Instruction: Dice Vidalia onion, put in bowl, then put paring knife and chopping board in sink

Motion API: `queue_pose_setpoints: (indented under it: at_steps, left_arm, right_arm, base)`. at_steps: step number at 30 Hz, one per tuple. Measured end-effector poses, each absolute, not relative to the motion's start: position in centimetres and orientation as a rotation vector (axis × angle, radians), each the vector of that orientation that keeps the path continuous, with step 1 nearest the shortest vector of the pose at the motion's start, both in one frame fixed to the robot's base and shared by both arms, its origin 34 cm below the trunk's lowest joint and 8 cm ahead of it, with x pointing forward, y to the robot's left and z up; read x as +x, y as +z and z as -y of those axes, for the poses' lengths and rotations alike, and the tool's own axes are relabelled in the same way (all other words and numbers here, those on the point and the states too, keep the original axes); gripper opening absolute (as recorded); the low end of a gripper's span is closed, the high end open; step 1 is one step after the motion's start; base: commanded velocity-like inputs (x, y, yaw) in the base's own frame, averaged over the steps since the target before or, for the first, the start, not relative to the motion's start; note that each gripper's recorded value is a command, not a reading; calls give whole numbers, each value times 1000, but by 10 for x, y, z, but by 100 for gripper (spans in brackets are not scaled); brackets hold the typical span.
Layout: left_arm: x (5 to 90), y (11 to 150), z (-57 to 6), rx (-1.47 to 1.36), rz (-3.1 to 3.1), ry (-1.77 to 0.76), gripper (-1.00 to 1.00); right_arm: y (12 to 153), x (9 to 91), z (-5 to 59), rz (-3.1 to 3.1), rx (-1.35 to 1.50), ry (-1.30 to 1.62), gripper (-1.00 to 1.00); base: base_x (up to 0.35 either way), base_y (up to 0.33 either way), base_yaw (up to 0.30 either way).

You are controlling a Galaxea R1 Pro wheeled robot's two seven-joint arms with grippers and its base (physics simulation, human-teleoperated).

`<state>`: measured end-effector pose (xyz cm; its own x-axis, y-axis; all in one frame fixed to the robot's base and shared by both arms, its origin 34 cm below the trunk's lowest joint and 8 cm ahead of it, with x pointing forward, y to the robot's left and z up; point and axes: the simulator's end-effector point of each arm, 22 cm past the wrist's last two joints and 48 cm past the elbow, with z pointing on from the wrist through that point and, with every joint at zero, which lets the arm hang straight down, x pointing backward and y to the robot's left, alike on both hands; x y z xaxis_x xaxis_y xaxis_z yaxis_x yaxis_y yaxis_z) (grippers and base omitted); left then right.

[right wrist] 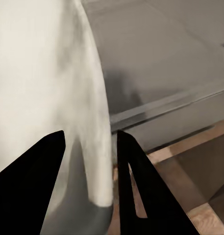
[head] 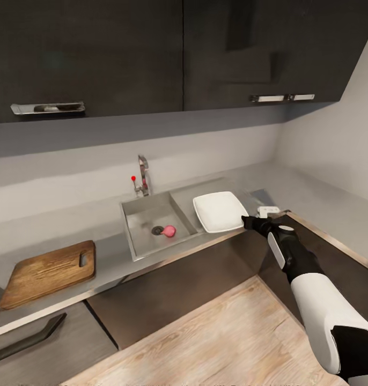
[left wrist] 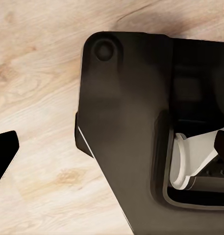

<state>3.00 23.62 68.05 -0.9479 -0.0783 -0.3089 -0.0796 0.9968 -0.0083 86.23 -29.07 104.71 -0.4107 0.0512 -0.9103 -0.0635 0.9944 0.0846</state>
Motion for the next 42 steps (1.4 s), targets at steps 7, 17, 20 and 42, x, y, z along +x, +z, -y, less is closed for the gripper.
queue_pose_setpoints:
  at_steps: [7,17,20,42]
  left_arm:
    - [30,680,-236,-115,-2825,6,100]
    - [30,681,-236,-115,-2825,6,100]
    - [30,681,-236,-115,-2825,6,100]
    - [31,680,-236,-113,-2823,5,100]
  right_arm:
    - [1047,862,291,-1990,-9,125,-100]
    - [1047,862,290,-1990,-9,125,-100]
    - [1047,862,290,-1990,-9,125,-100]
    - [1049,862,290,-1987,-10,128,-100]
  base:
    - [-172,262,27]
    - [-151,264,248]
    - [-118,273,268]
    - [-92,275,14]
